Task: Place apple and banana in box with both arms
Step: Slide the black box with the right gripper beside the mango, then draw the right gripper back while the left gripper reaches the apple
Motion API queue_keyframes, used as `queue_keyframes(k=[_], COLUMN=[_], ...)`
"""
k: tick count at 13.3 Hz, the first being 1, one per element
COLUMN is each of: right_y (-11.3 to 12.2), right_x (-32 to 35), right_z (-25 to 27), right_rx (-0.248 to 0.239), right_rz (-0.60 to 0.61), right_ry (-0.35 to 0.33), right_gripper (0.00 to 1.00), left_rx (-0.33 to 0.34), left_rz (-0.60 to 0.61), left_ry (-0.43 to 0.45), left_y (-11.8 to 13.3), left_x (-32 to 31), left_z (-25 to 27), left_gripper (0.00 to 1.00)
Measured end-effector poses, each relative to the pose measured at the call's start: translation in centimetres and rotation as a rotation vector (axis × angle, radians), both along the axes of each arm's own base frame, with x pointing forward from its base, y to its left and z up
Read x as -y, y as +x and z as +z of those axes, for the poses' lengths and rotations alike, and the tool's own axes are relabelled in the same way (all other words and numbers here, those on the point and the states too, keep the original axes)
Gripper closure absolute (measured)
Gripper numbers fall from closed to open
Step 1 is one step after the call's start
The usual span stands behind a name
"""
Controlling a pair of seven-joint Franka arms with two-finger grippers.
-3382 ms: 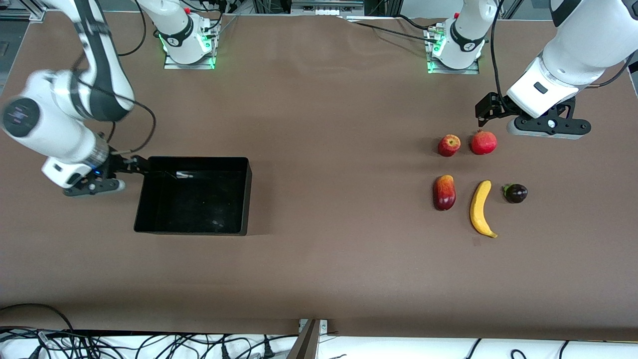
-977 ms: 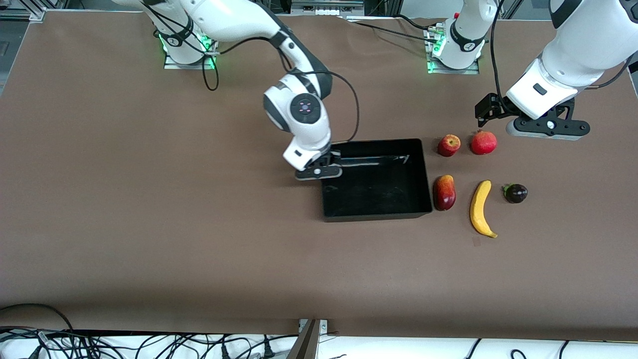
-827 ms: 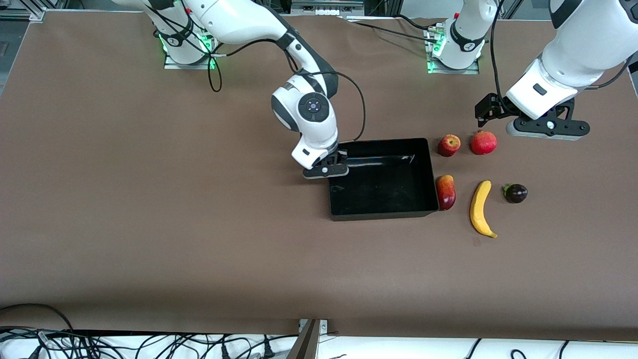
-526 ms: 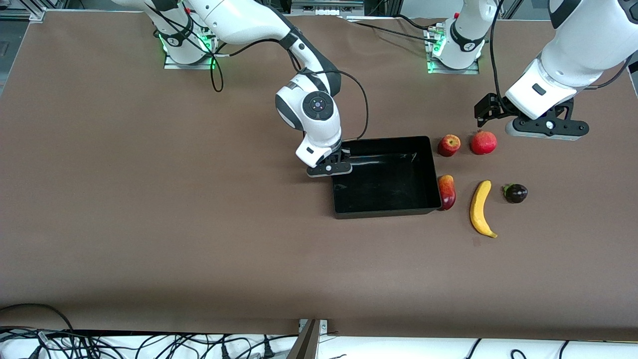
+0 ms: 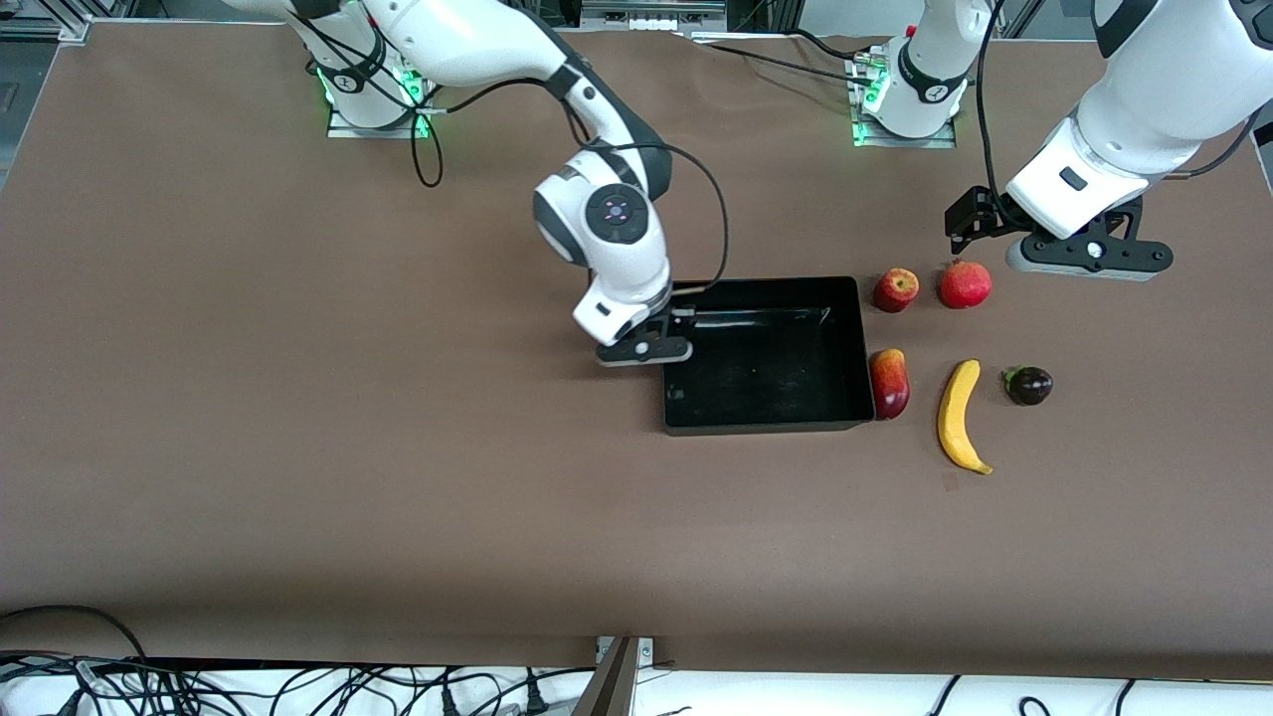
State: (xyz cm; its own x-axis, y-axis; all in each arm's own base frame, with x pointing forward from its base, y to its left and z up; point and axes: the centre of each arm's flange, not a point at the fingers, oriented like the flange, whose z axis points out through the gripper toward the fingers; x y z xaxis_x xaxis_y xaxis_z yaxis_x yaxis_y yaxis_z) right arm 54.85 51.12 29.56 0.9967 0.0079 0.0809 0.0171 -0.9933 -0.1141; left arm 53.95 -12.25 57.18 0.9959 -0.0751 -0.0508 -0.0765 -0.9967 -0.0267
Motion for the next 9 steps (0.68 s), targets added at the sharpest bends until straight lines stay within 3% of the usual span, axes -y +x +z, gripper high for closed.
queue_keyframes(k=[3, 6, 9], right_y=[5.3, 7.7, 7.0], right_x=[8.3, 17.9, 24.8], right_z=[8.2, 16.3, 22.1], right_rx=[0.003, -0.041, -0.081], right_rz=[-0.019, 0.007, 0.046], right_ry=[-0.009, -0.024, -0.044], right_gripper=[0.0, 0.0, 0.0], left_rx=[0.0, 0.0, 0.0], left_rz=[-0.001, -0.002, -0.002], left_ry=[0.0, 0.0, -0.001], left_y=[0.0, 0.0, 0.0], left_x=[0.0, 0.1, 0.1], left_z=[0.0, 0.0, 0.0], left_gripper=[0.0, 0.0, 0.0])
